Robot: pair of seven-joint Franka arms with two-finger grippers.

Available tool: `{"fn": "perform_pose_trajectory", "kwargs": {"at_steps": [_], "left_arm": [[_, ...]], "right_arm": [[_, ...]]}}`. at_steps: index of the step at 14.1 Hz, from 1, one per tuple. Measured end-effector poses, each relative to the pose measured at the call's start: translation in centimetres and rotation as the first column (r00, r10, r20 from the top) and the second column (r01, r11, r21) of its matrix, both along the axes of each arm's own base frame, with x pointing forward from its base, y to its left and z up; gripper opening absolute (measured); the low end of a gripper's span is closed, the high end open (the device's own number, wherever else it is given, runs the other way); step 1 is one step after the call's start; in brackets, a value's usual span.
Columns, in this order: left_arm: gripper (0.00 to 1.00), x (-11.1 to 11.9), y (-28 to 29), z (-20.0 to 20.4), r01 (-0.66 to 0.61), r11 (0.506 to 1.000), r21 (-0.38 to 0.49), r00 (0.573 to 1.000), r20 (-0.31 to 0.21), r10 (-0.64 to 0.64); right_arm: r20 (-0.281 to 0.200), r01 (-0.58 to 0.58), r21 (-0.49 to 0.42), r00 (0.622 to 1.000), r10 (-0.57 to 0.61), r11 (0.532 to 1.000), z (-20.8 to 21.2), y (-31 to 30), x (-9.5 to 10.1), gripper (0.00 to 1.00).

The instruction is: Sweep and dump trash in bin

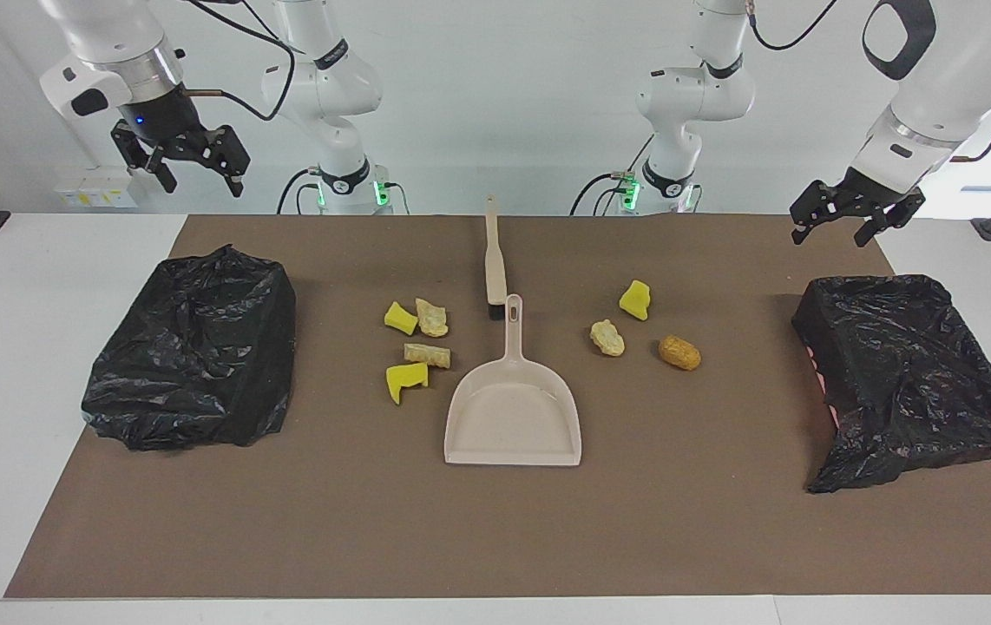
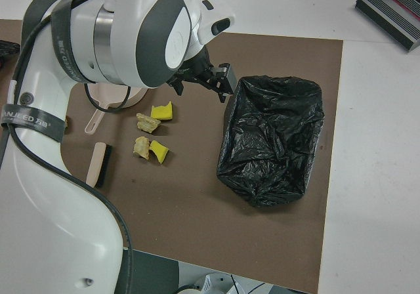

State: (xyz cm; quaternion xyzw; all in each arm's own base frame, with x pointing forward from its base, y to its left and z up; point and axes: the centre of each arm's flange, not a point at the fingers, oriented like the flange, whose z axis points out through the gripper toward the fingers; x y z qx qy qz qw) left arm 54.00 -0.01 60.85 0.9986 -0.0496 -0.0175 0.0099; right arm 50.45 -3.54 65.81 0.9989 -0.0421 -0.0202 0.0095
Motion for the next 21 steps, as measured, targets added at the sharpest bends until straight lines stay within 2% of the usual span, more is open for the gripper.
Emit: {"fn": "perform_pose_trajectory", "kwargs": {"at_steps": [6,11,13,18,21], "left_arm": [[1.00,0.0,-1.2,-0.2,0.022,1.000,-0.003,1.000,-0.004,-0.022],[1.00,-0.7,-9.7,-2.0,0.172,0.985,-0.006,0.985,-0.012,-0.172],[1.00,-1.7,-13.7,-2.5,0.208,0.978,-0.004,0.978,-0.018,-0.208],[1.00,-4.9,-22.4,-4.8,0.209,0.978,0.003,0.978,-0.010,-0.209],[1.00,-7.3,-26.4,-7.1,0.094,0.996,0.010,0.995,-0.020,-0.094]], "right_arm": [[0.000,0.000,-0.001,1.000,0.000,1.000,0.0,0.0,0.0,1.00],[-0.001,0.001,-0.001,1.000,-0.001,1.000,0.0,0.0,0.0,1.00],[-0.001,0.001,-0.001,1.000,-0.001,1.000,0.0,0.0,0.0,1.00],[-0.002,0.001,-0.001,1.000,-0.001,1.000,0.0,0.0,0.0,1.00],[-0.002,0.001,-0.001,1.000,-0.001,1.000,-0.1,-0.1,0.0,1.00]]}}
